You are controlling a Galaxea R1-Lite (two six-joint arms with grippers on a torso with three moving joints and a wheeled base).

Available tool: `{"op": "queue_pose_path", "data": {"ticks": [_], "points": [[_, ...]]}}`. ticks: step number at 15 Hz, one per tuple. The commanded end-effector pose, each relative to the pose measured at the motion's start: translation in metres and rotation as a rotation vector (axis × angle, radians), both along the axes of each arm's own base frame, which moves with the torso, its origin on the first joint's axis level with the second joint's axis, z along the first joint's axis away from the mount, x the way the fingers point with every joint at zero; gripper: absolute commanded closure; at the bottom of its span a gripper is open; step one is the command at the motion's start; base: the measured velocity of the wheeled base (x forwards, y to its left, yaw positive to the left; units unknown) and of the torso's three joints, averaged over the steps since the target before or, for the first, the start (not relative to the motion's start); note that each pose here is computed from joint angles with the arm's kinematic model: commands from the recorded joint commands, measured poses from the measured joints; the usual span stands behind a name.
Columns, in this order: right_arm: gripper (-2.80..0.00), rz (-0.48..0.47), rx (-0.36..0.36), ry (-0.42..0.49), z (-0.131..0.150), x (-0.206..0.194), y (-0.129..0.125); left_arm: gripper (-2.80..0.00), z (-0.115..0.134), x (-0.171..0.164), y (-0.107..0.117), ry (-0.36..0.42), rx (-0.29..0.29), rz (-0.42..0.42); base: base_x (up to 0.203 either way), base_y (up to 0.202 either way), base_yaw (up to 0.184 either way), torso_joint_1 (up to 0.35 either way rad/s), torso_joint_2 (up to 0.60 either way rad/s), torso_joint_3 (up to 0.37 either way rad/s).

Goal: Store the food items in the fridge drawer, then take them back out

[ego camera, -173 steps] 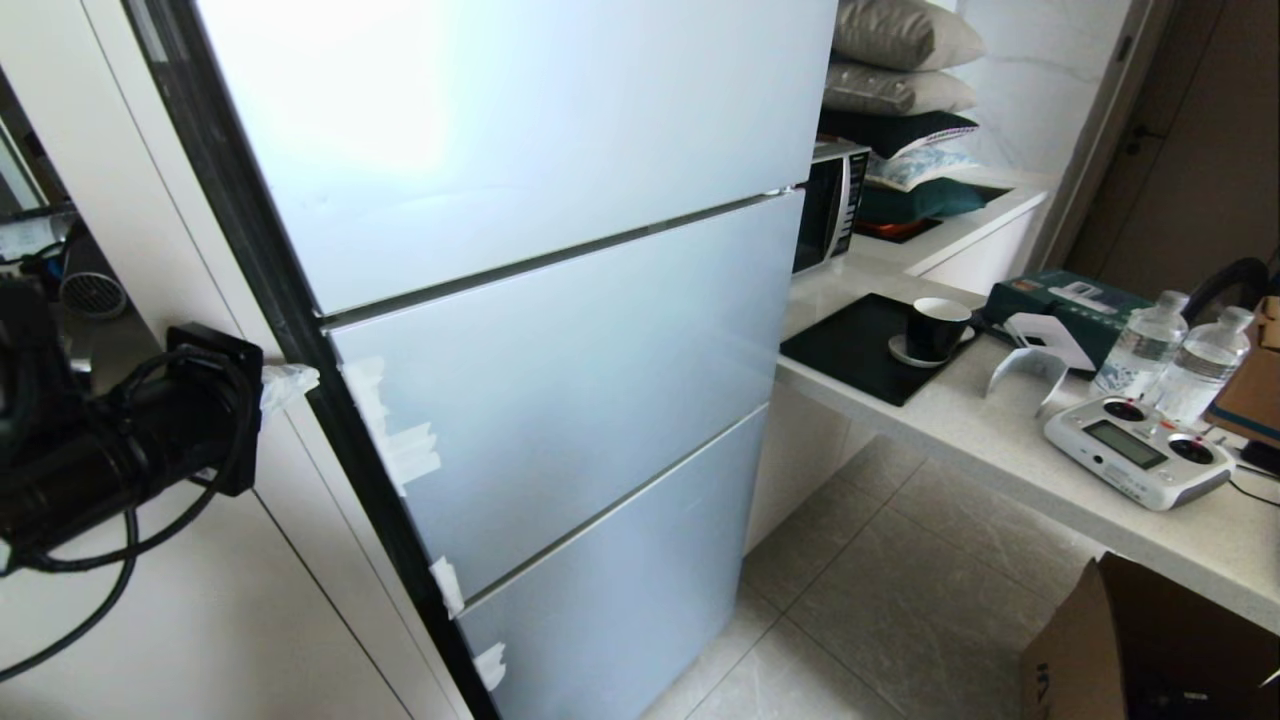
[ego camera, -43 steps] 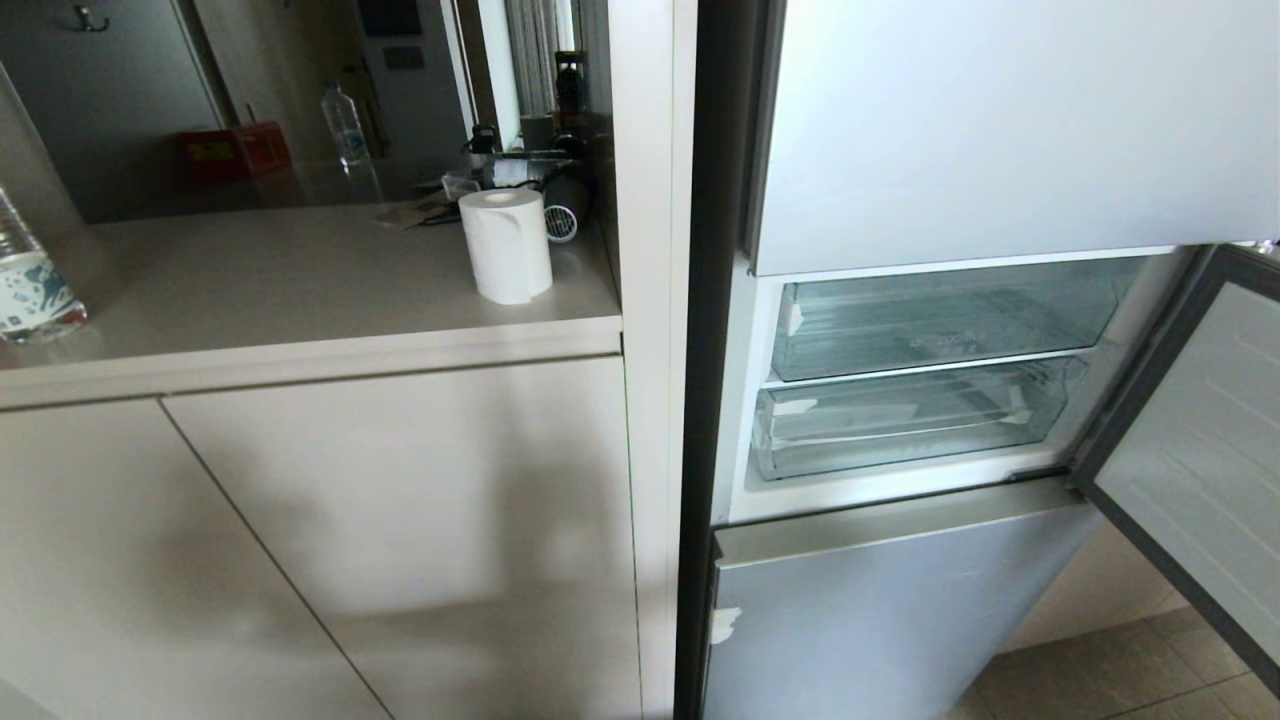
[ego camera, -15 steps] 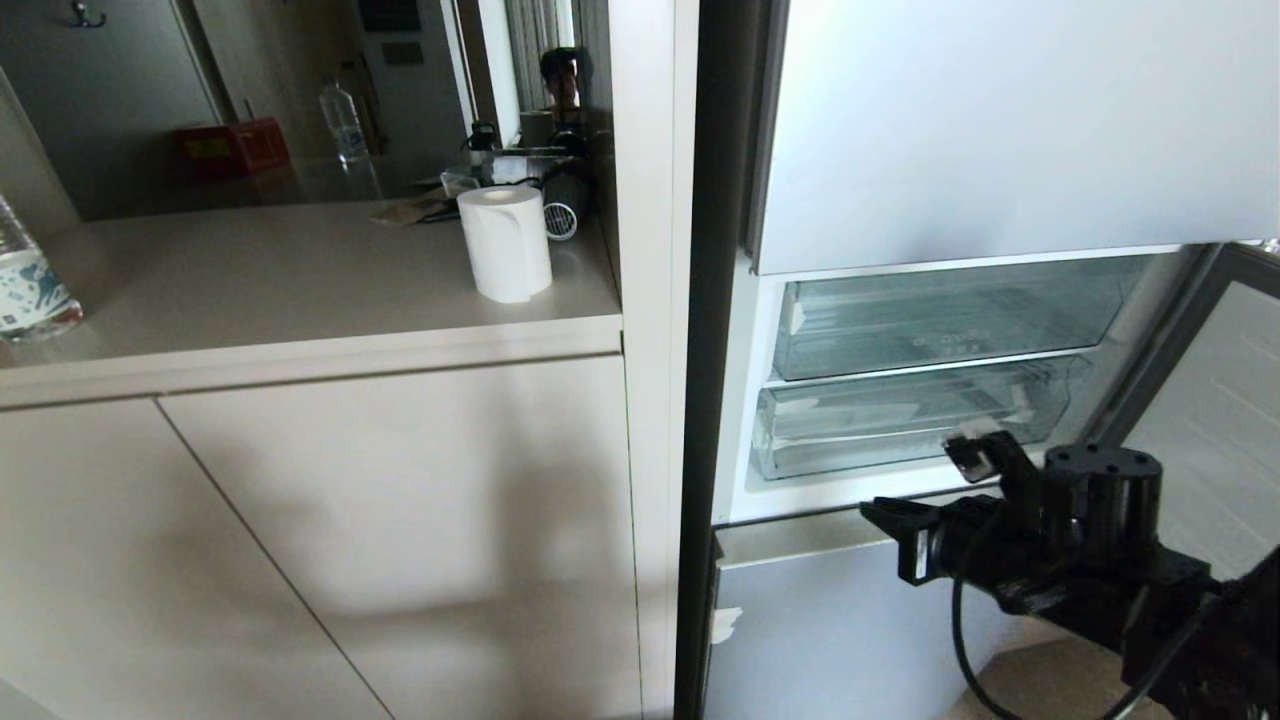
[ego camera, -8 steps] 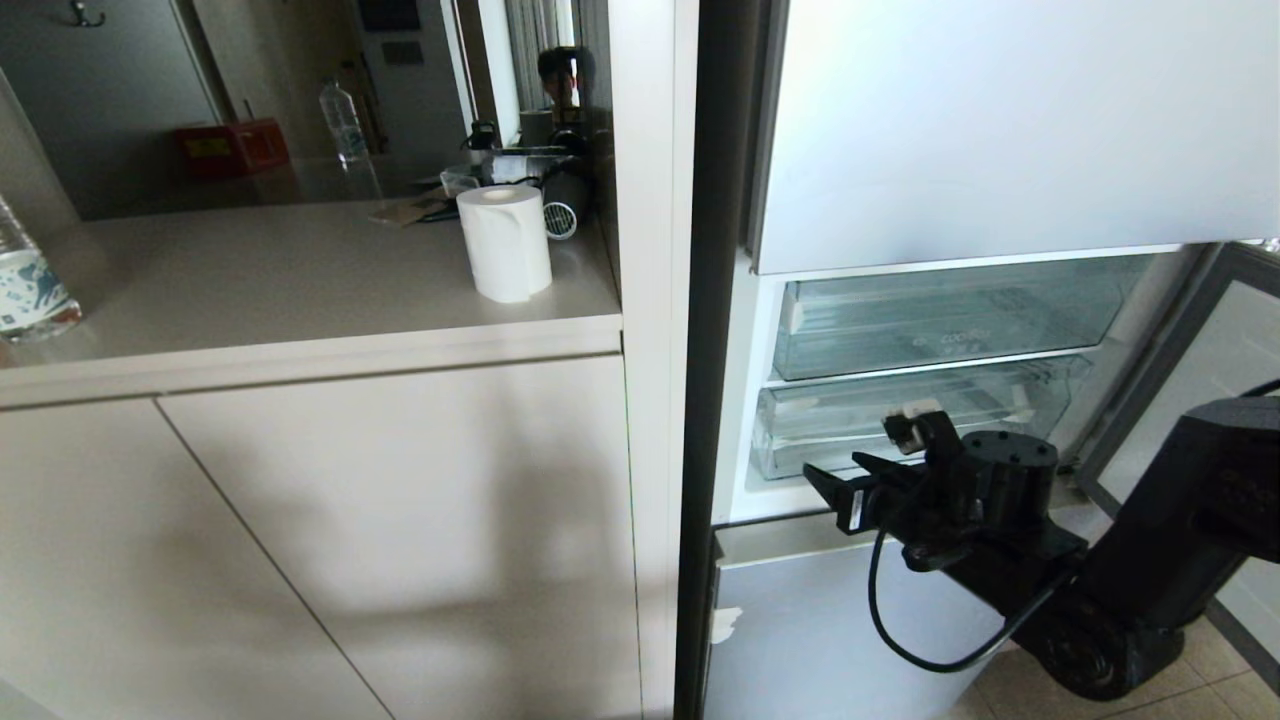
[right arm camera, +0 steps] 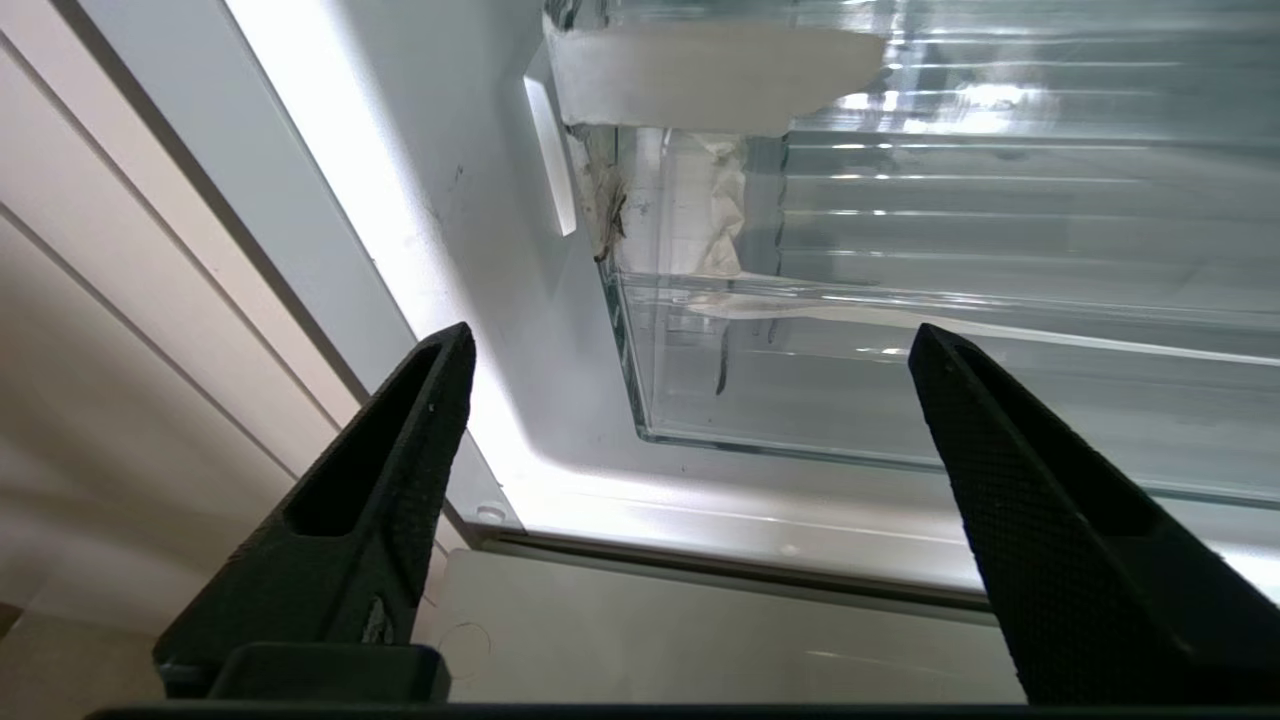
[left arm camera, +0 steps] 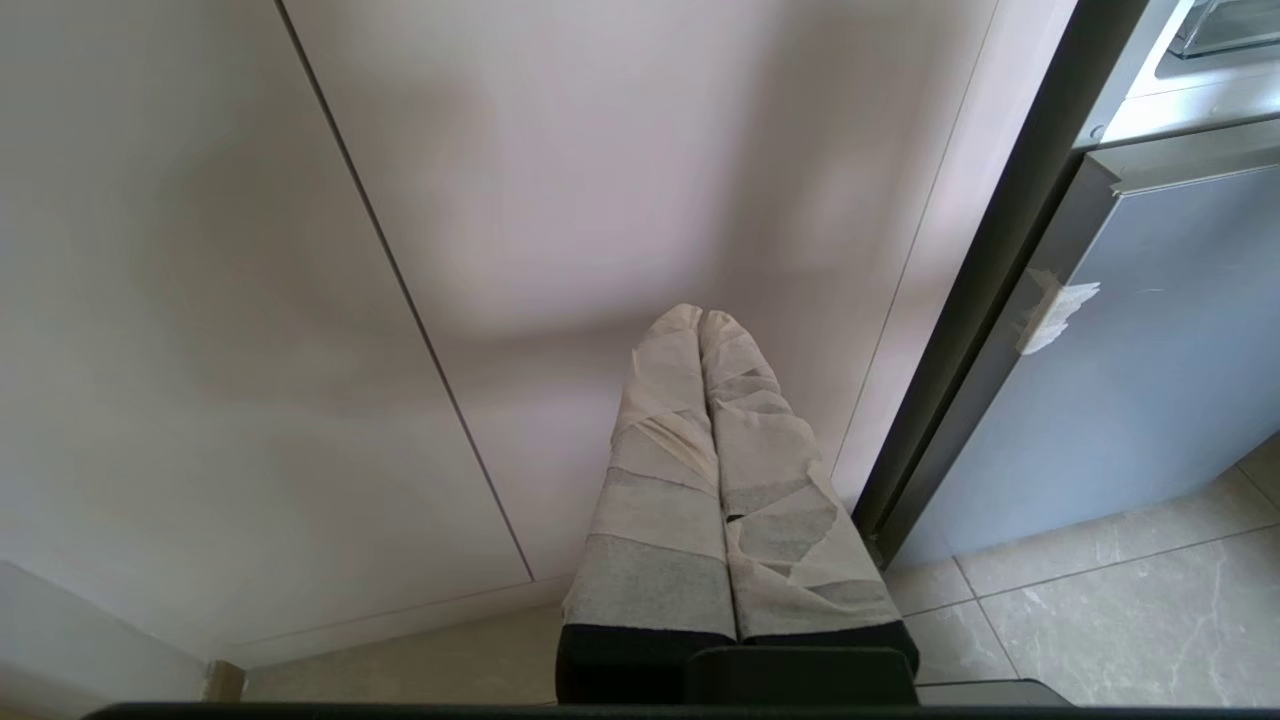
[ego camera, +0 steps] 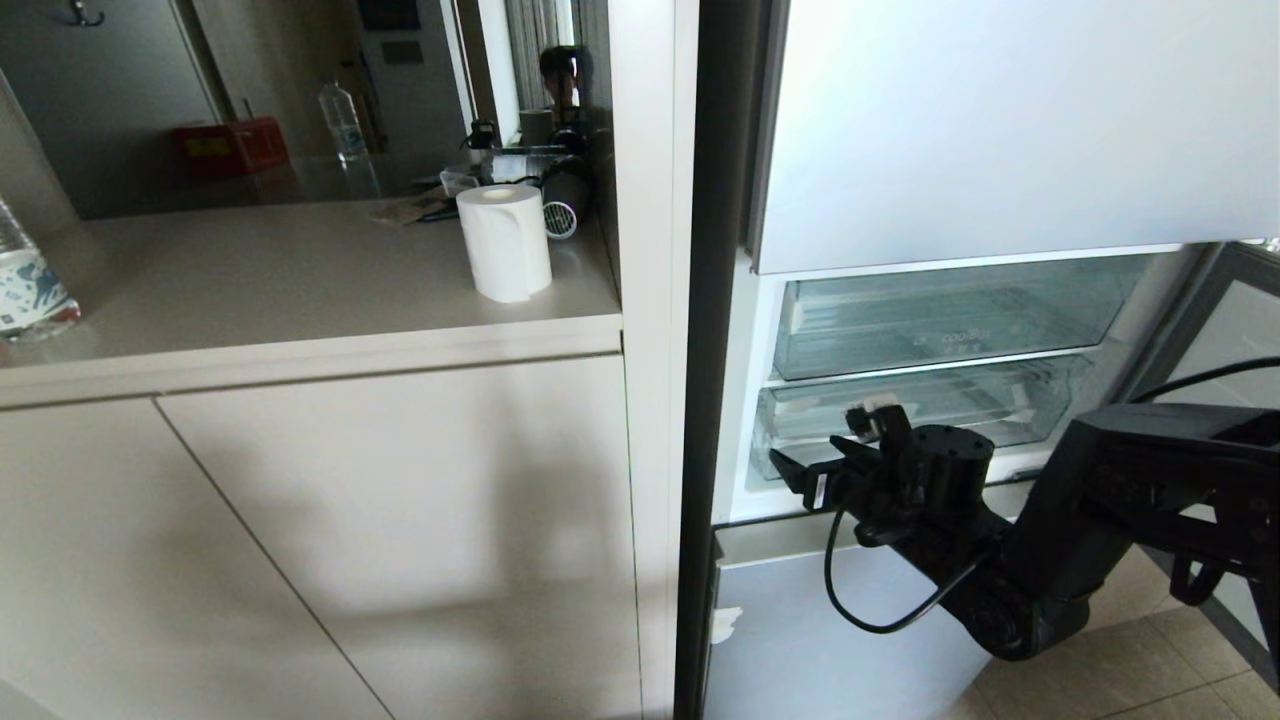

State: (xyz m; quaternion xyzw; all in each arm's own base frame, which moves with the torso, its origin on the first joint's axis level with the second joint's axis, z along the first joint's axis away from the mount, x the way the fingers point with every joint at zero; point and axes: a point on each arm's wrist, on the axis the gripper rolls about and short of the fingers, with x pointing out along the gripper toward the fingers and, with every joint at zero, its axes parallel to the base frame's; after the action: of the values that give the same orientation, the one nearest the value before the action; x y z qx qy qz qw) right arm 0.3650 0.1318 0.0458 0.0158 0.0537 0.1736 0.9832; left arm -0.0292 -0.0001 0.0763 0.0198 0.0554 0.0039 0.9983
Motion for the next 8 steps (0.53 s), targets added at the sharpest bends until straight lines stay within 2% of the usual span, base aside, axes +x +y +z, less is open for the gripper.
{"op": "queue_pose_path", "data": {"ticks": [1, 8], "points": [[-2.80, -0.001, 0.002, -0.005, -0.006, 0.006, 0.002, 0.00, 0.000, 0.000, 0.000, 0.003, 0.000, 0.001, 0.000, 0.000, 0.000, 0.000, 0.00, 0.000], [-2.80, -0.008, 0.005, -0.063, -0.002, 0.023, 0.008, 0.00, 0.000, 0.000, 0.000, 0.003, 0.000, 0.001, 0.000, 0.000, 0.000, 0.000, 0.00, 0.000]]}}
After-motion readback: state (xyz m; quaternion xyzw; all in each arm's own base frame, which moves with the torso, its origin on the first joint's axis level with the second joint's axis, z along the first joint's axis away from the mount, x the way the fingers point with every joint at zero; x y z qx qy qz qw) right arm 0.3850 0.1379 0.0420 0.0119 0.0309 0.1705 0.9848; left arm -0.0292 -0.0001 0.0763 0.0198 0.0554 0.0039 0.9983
